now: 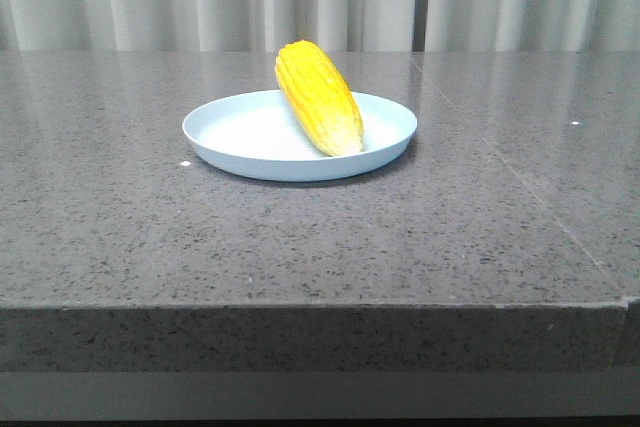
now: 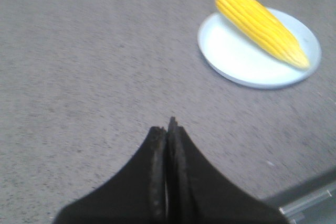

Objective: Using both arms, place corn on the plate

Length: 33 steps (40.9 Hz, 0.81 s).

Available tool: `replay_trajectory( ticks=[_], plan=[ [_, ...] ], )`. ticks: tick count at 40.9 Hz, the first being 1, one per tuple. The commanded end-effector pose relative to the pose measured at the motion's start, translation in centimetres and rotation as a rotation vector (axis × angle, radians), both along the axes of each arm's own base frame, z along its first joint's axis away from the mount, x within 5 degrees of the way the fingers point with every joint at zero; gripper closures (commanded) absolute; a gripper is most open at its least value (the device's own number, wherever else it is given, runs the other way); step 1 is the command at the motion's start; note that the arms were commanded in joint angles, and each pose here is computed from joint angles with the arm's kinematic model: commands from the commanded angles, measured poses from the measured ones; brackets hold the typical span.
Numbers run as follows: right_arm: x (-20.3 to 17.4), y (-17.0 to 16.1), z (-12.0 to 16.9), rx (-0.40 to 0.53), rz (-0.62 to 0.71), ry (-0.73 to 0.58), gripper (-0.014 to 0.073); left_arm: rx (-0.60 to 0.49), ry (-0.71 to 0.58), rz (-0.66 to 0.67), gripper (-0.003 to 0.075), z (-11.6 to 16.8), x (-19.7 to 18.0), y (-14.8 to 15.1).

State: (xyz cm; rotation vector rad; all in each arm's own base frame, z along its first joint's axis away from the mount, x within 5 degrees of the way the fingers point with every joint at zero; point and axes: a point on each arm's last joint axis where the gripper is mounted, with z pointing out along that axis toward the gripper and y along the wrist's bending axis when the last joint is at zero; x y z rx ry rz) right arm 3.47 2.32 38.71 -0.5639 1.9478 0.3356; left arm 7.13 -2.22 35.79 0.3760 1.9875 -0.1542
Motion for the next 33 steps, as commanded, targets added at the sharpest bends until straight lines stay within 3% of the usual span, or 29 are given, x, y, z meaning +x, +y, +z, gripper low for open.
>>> replay_trajectory(
  ticks=[1,18,24,33],
  plan=[
    [0.3,0.2,1.2,0.044,-0.007,-0.072,0.0661,-0.069,-0.168,0.057,0.0741,-0.4,-0.4,0.5],
    [0.3,0.2,1.2,0.044,-0.007,-0.072,0.0661,-0.218,-0.474,0.247,0.0741,-12.7,-1.6,1.8],
    [0.3,0.2,1.2,0.044,-0.007,-0.072,0.0661,-0.225,-0.606,0.235,0.0741,-14.4,-1.7,1.8],
    [0.3,0.2,1.2,0.043,-0.007,-0.069,0.0661,-0.178,-0.590,0.227,0.0741,-14.6,-1.7,1.8]
  ],
)
